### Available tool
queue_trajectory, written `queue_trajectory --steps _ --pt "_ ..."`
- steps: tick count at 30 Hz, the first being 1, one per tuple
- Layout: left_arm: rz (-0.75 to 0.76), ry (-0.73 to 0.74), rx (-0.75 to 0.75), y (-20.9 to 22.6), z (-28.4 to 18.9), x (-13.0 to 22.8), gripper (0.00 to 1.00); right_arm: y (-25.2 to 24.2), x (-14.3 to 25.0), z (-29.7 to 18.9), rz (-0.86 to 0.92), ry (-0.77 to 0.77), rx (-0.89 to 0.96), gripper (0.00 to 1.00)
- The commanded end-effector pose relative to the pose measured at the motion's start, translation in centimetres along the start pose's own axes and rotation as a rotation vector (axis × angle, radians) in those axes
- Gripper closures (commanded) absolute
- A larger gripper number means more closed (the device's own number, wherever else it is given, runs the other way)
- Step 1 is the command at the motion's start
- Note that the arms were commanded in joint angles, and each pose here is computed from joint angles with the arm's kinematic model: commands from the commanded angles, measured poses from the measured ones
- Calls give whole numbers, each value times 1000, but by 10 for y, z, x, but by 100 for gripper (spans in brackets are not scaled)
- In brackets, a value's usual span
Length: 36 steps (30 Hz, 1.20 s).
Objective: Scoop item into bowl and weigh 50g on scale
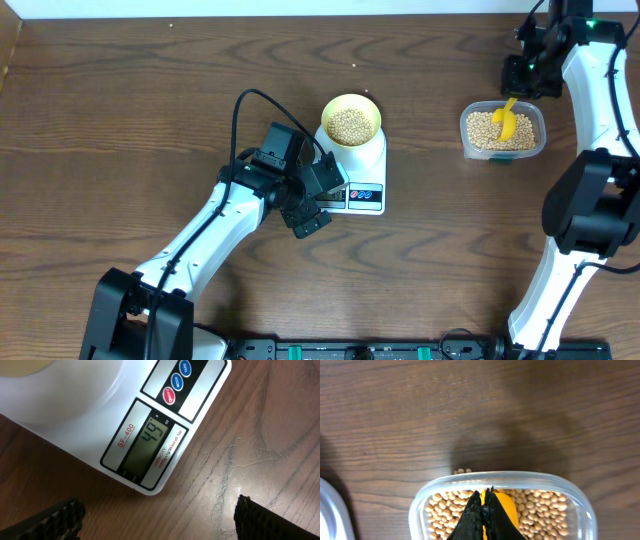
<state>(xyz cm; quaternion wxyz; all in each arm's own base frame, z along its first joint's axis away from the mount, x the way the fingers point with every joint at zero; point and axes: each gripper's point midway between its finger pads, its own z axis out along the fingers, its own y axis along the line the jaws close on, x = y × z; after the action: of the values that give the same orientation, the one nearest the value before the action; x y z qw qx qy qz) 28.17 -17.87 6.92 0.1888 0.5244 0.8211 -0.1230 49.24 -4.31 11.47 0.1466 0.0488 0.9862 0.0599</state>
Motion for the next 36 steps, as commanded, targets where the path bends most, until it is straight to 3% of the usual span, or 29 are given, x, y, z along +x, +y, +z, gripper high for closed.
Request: queue_trajectory --steps 1,7,21,25,31,36 --pt "7 5 -5 1 -1 2 2 2 -20 -60 -68 -139 46 99" --pt "7 5 -5 1 -1 2 2 16 -17 -95 -101 -187 42 99" --pt "7 4 -4 1 -1 2 2 7 -15 -97 -123 -180 70 99" --pt "7 4 -4 1 -1 2 2 24 -6 -94 -264 -144 29 99" --pt "7 5 -5 1 -1 2 2 14 -9 -96 -266 -136 236 99" --pt "7 5 -5 1 -1 2 2 16 -13 -96 -267 -152 247 99"
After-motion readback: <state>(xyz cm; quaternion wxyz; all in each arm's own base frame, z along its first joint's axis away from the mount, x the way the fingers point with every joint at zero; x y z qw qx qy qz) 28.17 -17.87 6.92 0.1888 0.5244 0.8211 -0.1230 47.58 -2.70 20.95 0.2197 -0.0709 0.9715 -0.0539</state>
